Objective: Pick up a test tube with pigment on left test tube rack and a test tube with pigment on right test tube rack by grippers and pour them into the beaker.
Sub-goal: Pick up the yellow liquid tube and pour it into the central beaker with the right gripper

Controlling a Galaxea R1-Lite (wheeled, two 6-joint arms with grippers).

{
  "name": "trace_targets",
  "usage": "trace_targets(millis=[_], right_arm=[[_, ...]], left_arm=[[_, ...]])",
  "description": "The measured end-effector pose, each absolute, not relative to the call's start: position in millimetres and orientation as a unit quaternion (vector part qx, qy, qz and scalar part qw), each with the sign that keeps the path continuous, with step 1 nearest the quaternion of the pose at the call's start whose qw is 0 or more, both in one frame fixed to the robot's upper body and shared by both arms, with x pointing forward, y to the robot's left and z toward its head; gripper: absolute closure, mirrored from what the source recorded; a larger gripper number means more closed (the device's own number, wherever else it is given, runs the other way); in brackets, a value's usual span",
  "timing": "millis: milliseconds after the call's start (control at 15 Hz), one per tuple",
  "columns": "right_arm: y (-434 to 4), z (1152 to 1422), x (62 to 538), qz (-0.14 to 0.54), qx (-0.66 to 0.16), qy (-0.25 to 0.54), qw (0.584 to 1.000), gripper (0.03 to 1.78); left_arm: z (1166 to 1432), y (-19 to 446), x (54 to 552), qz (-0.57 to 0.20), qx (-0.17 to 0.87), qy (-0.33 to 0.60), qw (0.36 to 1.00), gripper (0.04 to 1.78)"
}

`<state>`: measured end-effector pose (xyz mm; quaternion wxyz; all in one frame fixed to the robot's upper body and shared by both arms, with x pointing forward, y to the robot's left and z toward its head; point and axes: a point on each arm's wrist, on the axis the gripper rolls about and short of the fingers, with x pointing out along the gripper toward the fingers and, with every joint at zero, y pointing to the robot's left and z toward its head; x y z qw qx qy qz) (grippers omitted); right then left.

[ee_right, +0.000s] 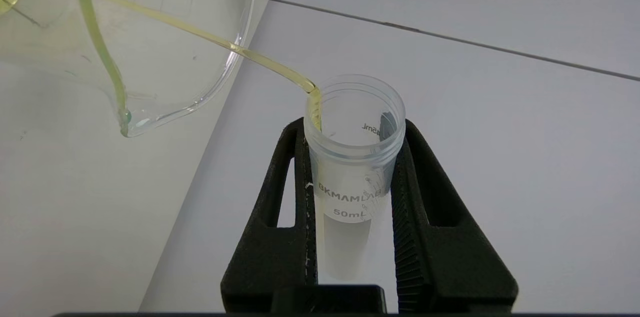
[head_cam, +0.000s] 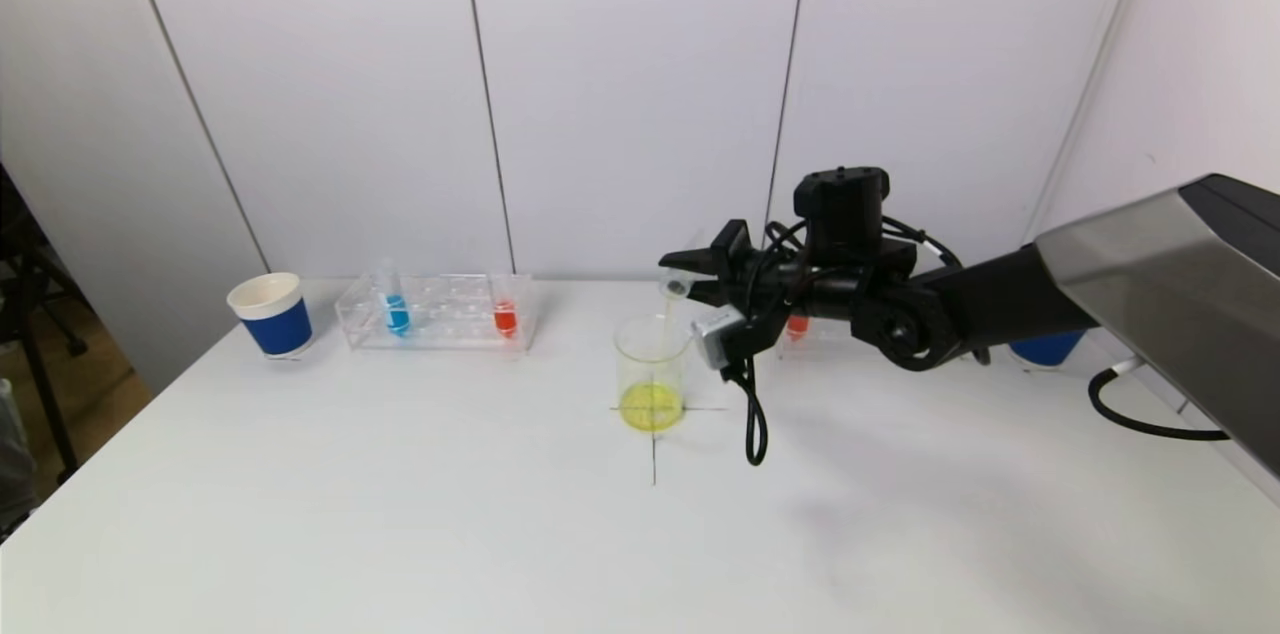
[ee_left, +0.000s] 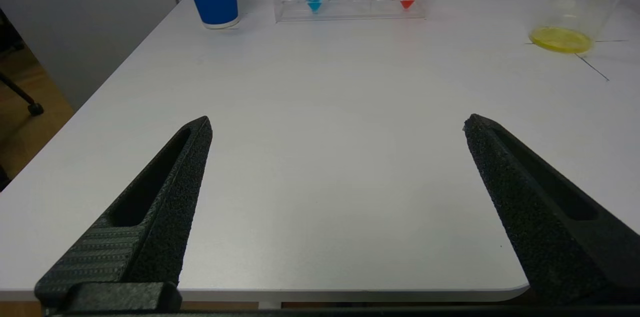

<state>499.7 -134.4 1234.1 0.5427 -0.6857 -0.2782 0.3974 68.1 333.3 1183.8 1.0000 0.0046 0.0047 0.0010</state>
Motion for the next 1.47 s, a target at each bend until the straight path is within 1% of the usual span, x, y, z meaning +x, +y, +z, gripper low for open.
trace_targets(millis=[867, 1467], right_arm=[[-131, 1243, 495, 0.383, -0.725, -0.281, 0.499, 1.33], [-129, 1246, 493, 0.384, -0.726, -0.285, 0.494, 1.33]], left_arm=[[1184, 333, 68, 0.001, 0.004, 0.005, 1.000, 0.06], [1184, 333, 68, 0.001, 0.004, 0.005, 1.000, 0.06]])
